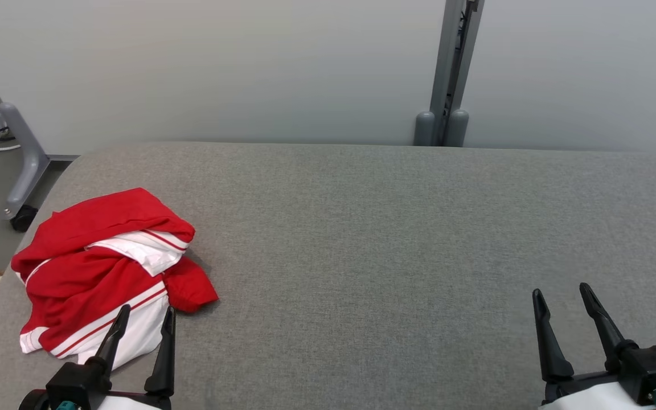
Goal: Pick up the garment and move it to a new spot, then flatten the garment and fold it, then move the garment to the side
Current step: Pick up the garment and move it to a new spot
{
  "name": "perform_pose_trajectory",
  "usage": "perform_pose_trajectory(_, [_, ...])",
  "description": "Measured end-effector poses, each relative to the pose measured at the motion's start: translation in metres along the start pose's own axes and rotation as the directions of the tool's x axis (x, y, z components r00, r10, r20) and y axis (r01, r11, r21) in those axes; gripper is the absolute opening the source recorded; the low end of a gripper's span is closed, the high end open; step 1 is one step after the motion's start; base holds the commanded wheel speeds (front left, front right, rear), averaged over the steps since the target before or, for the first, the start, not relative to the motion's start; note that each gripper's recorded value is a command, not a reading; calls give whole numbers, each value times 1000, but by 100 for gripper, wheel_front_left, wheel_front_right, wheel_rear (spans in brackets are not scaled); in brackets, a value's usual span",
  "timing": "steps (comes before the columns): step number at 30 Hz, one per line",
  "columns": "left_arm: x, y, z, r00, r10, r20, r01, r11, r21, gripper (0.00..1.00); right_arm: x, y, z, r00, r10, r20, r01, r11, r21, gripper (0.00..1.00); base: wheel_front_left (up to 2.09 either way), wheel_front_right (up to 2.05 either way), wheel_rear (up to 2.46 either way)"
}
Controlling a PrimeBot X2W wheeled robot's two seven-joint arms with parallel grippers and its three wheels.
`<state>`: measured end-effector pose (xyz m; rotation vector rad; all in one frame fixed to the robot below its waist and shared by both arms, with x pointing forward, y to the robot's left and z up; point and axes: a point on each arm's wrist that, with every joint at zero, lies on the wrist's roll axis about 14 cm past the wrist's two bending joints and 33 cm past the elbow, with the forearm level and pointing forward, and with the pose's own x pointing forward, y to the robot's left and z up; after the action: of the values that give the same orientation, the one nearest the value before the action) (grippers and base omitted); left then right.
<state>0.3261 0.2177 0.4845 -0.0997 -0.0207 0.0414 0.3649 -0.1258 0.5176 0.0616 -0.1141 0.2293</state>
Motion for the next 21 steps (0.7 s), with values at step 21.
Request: perform_pose_trajectory(21, [-45,57,1,981,196,6,-196,980,-12,100,28,68,-6,978,209,-7,-209,977,41,100,0,0,0])
